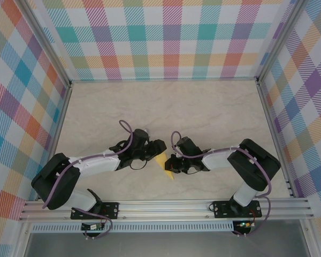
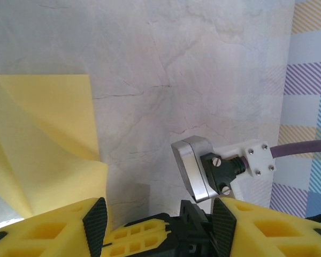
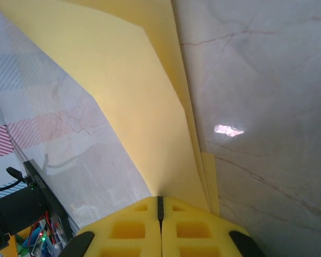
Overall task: Fold a paper plane with a square sheet of paper (pick it up from the middle)
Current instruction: Fold the wing for the fifth time at the center of the table.
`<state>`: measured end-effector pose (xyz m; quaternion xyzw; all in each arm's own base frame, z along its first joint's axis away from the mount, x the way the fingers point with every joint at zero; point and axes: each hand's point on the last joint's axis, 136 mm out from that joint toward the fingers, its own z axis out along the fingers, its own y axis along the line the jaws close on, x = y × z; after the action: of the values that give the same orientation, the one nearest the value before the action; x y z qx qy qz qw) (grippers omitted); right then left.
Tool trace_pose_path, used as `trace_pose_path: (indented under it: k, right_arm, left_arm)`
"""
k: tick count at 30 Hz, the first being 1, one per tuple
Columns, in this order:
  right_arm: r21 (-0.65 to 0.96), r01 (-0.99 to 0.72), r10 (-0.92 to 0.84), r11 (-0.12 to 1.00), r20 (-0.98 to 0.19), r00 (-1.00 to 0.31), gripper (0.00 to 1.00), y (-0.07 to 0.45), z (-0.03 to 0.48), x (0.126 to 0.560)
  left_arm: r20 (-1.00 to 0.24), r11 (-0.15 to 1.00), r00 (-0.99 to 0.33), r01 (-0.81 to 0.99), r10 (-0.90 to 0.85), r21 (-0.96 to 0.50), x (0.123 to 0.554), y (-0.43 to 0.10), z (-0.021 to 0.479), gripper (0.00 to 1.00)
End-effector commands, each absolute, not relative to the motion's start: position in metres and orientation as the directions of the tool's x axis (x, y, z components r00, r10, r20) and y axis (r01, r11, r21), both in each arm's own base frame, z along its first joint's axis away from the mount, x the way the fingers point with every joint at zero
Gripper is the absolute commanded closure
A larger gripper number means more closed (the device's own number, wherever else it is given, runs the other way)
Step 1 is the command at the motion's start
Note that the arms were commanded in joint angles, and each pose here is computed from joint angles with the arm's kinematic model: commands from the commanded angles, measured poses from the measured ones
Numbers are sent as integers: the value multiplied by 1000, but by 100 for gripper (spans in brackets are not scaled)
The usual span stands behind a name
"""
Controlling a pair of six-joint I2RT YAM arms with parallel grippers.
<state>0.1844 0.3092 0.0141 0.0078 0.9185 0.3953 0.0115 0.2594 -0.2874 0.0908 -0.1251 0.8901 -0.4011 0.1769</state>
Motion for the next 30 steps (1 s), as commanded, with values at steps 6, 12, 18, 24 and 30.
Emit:
trace_pose_path:
  k: [6,12,18,24,30]
  right_arm:
    - [650,61,23,758,66,-998,94,291,-12,170]
    - [644,66,23,762,75,-997,94,289,-15,168]
    - [643,69,20,763,83,-996,95,288,-16,166]
    - [643,69,13,762,92,-996,94,288,-17,164]
    - [644,70,11,762,96,-995,95,289,-17,163]
  left_arm:
    - [-252,658,-915,-18,-314,-753,270,-299,78,43]
    - [-277,719,-903,-50,-330,-693,279,-288,58,44]
    - [-258,760,-898,-119,-357,-638,280,-265,33,44]
    - [-234,781,-898,-167,-372,-603,280,-248,17,44]
    - [-213,792,-897,-206,-388,-575,284,-231,9,45]
